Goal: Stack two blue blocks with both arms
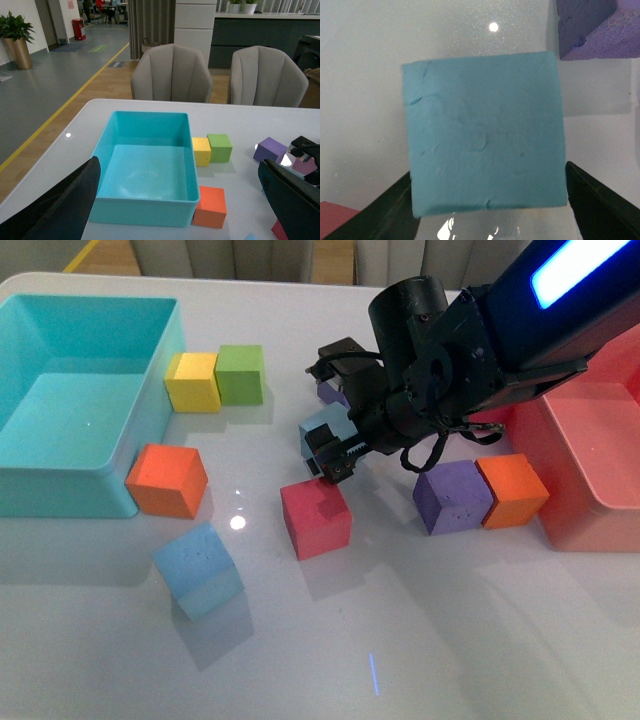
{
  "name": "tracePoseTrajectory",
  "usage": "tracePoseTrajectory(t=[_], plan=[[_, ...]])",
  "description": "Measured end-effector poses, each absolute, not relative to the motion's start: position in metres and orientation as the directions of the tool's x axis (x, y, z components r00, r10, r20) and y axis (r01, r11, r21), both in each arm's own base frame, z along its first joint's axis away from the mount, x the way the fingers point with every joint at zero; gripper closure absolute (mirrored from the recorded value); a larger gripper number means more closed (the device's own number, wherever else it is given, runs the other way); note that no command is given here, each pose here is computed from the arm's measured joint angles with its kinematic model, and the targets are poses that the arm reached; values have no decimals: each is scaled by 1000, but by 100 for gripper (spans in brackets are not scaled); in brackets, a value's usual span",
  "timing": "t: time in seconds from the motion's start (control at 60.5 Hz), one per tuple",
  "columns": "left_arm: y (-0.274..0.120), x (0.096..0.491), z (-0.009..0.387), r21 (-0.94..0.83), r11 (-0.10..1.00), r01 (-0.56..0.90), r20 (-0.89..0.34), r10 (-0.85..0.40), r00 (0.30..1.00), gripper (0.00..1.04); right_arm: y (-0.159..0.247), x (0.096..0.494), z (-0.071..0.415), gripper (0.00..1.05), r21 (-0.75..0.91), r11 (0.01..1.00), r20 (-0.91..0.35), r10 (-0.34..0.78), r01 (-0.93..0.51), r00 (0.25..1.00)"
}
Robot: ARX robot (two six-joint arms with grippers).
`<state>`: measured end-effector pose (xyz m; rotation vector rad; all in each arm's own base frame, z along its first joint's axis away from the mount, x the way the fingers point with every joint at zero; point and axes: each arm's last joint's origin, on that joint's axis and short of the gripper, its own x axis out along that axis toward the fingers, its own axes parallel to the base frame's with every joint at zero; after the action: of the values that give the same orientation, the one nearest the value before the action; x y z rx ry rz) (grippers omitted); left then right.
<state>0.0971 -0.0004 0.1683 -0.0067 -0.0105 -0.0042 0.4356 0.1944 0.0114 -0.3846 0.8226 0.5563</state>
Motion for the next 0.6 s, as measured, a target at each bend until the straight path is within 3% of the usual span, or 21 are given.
tracePoseTrajectory(t=[0.066, 0.215, 0.414, 0.596], plan=[[0, 97, 168, -7, 1000, 4, 10, -4, 1000, 9, 191, 432, 15, 7, -87, 798, -766, 329, -596, 553], [0, 97, 168, -7, 1000, 5, 10, -5, 1000, 9, 185, 427, 35, 9, -70, 804, -728, 364, -590, 582], [0, 97, 168, -7, 1000, 4, 10, -4, 1000, 9, 165, 418, 90, 9, -70, 827, -607, 409, -558, 681], [0, 97, 168, -7, 1000, 5, 10, -5, 1000, 9, 128, 383, 140, 9, -35, 846, -461, 459, -532, 760]])
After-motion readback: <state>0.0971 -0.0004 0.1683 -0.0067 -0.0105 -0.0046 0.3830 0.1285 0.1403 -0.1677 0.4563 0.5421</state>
